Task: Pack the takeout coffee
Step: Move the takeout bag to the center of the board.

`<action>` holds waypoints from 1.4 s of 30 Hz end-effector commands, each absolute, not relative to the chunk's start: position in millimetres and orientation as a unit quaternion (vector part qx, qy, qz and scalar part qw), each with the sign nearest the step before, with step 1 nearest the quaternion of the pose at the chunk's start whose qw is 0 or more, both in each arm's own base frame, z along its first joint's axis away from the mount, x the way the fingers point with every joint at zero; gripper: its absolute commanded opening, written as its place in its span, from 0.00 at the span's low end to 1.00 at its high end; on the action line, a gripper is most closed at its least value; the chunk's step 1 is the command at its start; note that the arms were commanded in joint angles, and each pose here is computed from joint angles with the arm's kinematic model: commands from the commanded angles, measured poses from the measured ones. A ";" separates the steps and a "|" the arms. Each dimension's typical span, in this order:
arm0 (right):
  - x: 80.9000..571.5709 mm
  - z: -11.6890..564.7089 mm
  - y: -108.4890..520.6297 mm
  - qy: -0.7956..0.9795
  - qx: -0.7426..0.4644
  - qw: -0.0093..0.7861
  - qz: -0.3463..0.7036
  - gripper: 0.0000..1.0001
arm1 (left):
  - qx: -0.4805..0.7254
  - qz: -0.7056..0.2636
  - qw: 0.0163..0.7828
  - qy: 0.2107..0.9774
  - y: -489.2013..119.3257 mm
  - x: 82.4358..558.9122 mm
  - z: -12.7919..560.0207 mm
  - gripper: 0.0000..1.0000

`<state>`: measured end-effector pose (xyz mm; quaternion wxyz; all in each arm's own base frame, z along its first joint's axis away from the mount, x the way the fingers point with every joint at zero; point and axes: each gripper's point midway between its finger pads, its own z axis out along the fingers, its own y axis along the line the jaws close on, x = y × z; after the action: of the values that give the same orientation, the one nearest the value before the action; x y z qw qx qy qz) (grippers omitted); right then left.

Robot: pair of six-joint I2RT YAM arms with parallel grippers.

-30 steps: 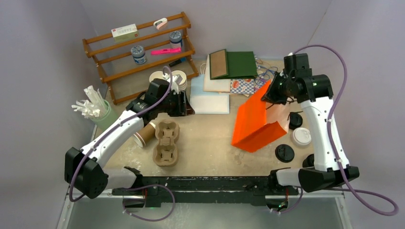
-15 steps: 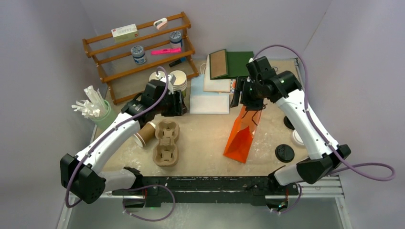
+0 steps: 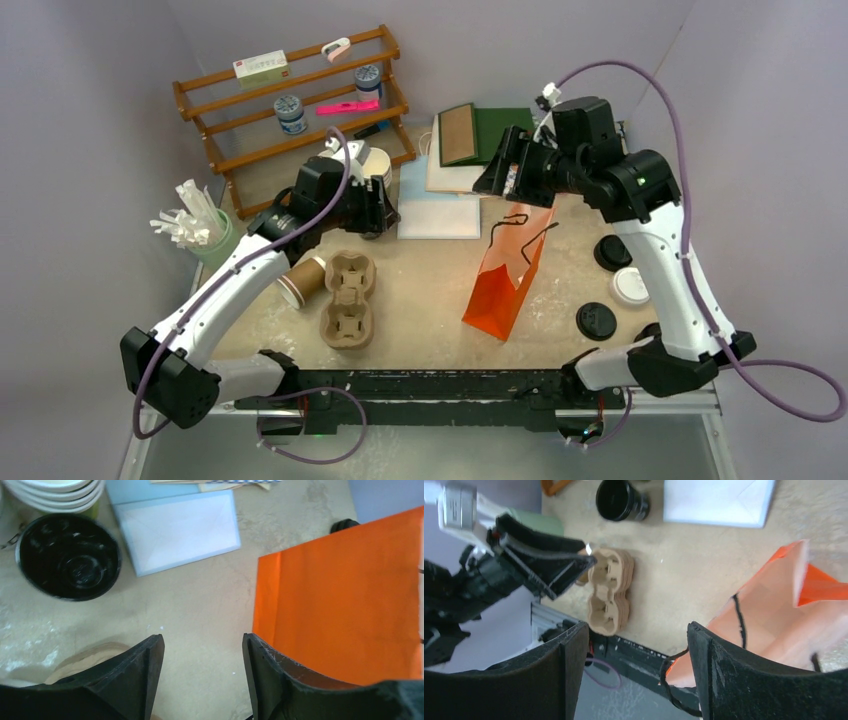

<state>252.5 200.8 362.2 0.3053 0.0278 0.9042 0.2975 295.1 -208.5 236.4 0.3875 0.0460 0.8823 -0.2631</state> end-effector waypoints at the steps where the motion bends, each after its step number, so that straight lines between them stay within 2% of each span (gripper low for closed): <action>1: 262.7 381.8 161.9 0.894 0.108 0.371 0.228 0.75 | 0.134 -0.348 0.457 0.807 -248.0 285.4 299.5 0.62; 4: 261.8 372.7 126.8 0.889 0.173 0.393 0.160 0.74 | 0.187 -0.372 0.484 0.770 -276.0 269.0 322.3 0.64; 6: 258.5 359.8 105.8 0.891 0.207 0.382 0.131 0.60 | 0.214 -0.391 0.491 0.749 -292.9 257.3 333.8 0.64; 7: 255.9 351.1 98.1 0.897 0.214 0.366 0.125 0.58 | 0.226 -0.403 0.492 0.738 -301.5 250.4 339.2 0.65; 11: 247.3 315.6 83.3 0.916 0.233 0.301 0.130 0.60 | 0.256 -0.433 0.493 0.710 -324.7 236.0 351.8 0.67; 16: 238.9 298.7 71.3 0.911 0.259 0.299 0.116 0.59 | 0.294 -0.437 0.482 0.700 -350.9 220.4 354.2 0.69; 22: 238.7 277.0 87.8 0.917 0.255 0.264 0.155 0.55 | 0.315 -0.441 0.464 0.701 -367.4 210.8 344.1 0.69; 26: 245.8 271.5 91.0 0.914 0.262 0.265 0.162 0.45 | 0.329 -0.434 0.444 0.712 -373.3 205.2 333.3 0.69; 31: 254.3 269.2 97.9 0.913 0.257 0.263 0.176 0.26 | 0.319 -0.399 0.449 0.733 -354.8 206.6 328.0 0.67; 37: 268.1 279.6 107.5 0.905 0.261 0.269 0.201 0.00 | 0.224 -0.273 0.522 0.776 -286.2 233.8 340.9 0.66; 42: 285.7 290.8 104.0 0.896 0.275 0.291 0.193 0.00 | 0.155 -0.196 0.548 0.798 -236.3 241.8 343.6 0.66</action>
<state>265.8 104.3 265.0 0.2506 0.2605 0.9150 0.1793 227.6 -287.4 322.4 0.4980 0.2297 0.7888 -0.2777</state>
